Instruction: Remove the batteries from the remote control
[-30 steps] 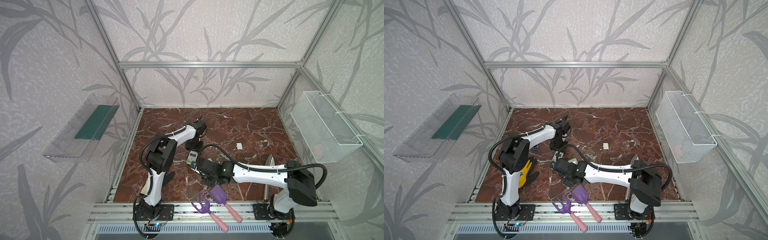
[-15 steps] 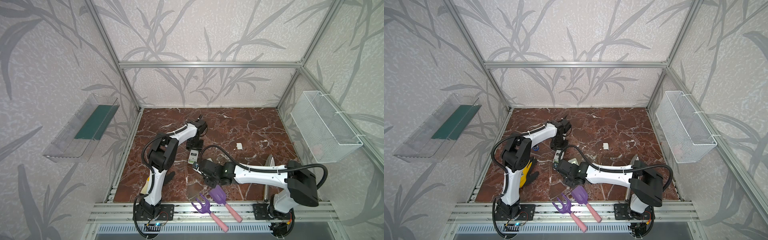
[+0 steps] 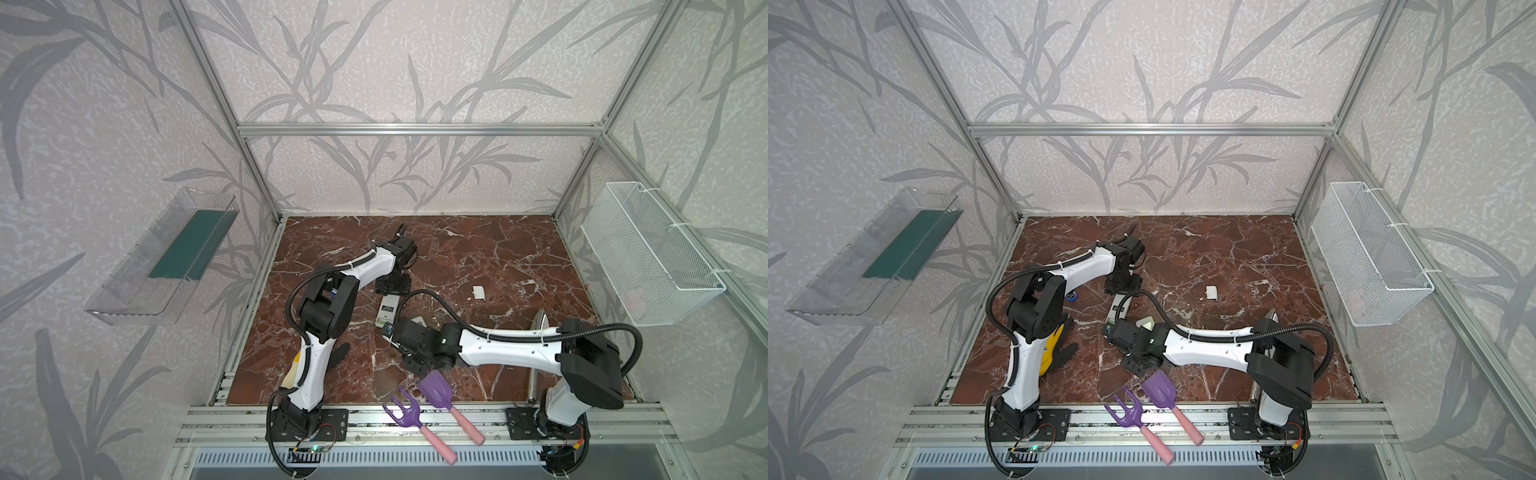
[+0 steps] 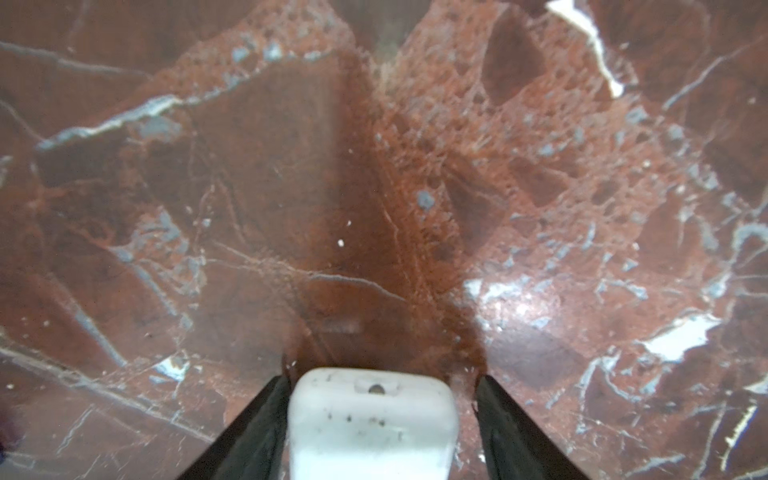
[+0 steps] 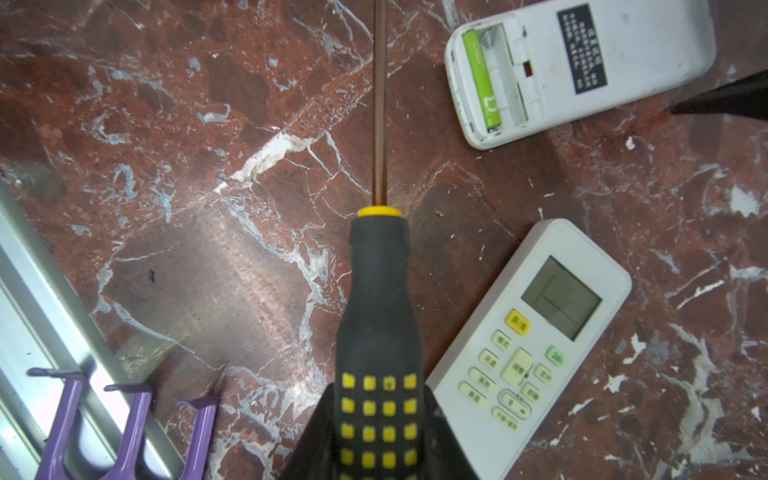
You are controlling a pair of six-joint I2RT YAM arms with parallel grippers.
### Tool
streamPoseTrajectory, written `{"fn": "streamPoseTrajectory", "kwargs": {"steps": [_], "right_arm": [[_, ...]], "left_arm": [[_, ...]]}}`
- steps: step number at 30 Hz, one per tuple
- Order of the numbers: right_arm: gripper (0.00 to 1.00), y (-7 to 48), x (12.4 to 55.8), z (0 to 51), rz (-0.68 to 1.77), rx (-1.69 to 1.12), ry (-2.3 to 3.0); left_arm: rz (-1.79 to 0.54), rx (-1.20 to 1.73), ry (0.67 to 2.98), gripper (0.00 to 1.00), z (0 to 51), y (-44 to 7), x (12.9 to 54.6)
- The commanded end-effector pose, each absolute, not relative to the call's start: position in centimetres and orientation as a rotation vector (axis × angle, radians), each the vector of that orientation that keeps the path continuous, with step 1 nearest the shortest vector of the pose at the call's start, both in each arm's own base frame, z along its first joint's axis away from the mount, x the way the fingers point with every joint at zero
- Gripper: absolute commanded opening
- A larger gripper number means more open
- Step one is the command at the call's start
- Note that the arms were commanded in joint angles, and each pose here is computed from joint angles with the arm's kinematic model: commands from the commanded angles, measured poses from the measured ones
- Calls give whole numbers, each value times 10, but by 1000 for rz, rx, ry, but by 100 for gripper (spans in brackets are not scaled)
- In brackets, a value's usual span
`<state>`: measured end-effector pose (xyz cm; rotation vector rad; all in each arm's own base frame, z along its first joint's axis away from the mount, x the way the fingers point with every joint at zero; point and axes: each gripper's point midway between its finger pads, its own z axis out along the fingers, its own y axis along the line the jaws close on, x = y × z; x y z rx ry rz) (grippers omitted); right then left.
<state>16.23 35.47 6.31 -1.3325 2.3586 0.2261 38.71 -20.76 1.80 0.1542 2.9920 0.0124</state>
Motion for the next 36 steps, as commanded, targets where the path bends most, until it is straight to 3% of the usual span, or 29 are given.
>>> {"fn": "streamPoseTrajectory", "kwargs": {"steps": [1, 12, 36], "right_arm": [[0, 355, 167, 61, 189, -1279, 2402], [0, 327, 174, 47, 12, -1173, 2498], [0, 298, 193, 77, -85, -1109, 2484]], "left_arm": [[162, 120, 3027, 71, -2, -184, 383], [226, 71, 3035, 66, -3, -159, 375], [323, -25, 3035, 60, 9, -112, 350]]}}
